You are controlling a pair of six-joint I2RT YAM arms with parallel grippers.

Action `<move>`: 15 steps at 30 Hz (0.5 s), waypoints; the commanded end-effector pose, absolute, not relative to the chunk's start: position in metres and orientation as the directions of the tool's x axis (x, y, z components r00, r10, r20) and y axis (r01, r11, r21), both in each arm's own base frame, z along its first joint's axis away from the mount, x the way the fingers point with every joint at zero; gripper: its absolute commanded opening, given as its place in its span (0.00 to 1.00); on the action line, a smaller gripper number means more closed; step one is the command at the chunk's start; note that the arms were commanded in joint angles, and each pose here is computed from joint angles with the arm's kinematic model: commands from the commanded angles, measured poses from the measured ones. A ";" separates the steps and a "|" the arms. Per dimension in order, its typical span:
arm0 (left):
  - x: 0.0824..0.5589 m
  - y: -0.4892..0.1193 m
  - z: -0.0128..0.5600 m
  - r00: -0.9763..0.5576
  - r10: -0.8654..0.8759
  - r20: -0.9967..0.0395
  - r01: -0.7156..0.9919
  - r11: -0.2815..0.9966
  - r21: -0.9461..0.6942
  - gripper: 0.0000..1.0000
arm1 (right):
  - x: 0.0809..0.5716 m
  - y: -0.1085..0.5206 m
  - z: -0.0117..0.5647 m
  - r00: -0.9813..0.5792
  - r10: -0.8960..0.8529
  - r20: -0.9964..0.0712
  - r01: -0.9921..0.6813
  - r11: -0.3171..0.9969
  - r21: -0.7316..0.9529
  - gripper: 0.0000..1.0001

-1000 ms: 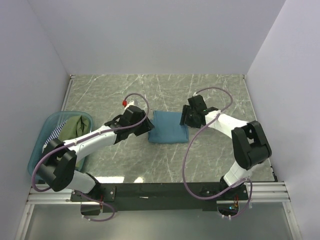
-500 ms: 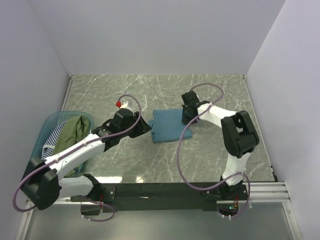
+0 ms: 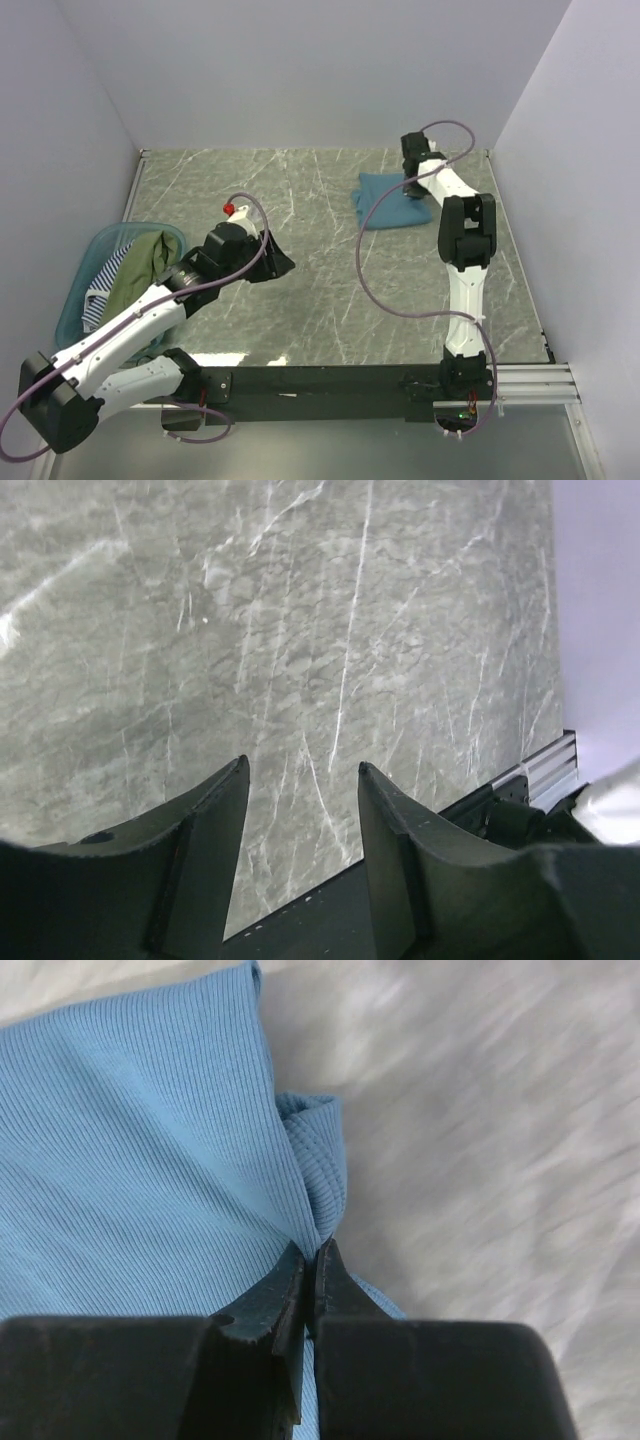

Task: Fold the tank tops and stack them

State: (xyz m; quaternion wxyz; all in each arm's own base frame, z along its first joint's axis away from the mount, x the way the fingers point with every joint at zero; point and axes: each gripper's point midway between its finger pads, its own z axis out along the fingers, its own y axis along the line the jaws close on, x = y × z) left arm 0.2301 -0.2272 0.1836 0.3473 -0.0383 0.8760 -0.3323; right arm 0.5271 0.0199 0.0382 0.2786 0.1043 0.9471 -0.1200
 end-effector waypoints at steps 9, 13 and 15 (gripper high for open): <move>0.219 -0.221 0.171 -0.771 -0.198 -0.605 0.256 0.773 -0.580 0.54 | 0.603 -0.103 0.103 -0.709 -0.019 -0.705 0.425 0.786 -0.449 0.00; 0.222 -0.223 0.171 -0.778 -0.204 -0.594 0.259 0.758 -0.599 0.54 | 0.612 -0.115 0.110 -0.686 -0.072 -0.724 0.437 0.755 -0.489 0.00; 0.222 -0.224 0.171 -0.779 -0.203 -0.593 0.264 0.752 -0.604 0.54 | 0.611 -0.141 0.114 -0.673 -0.066 -0.737 0.474 0.726 -0.498 0.00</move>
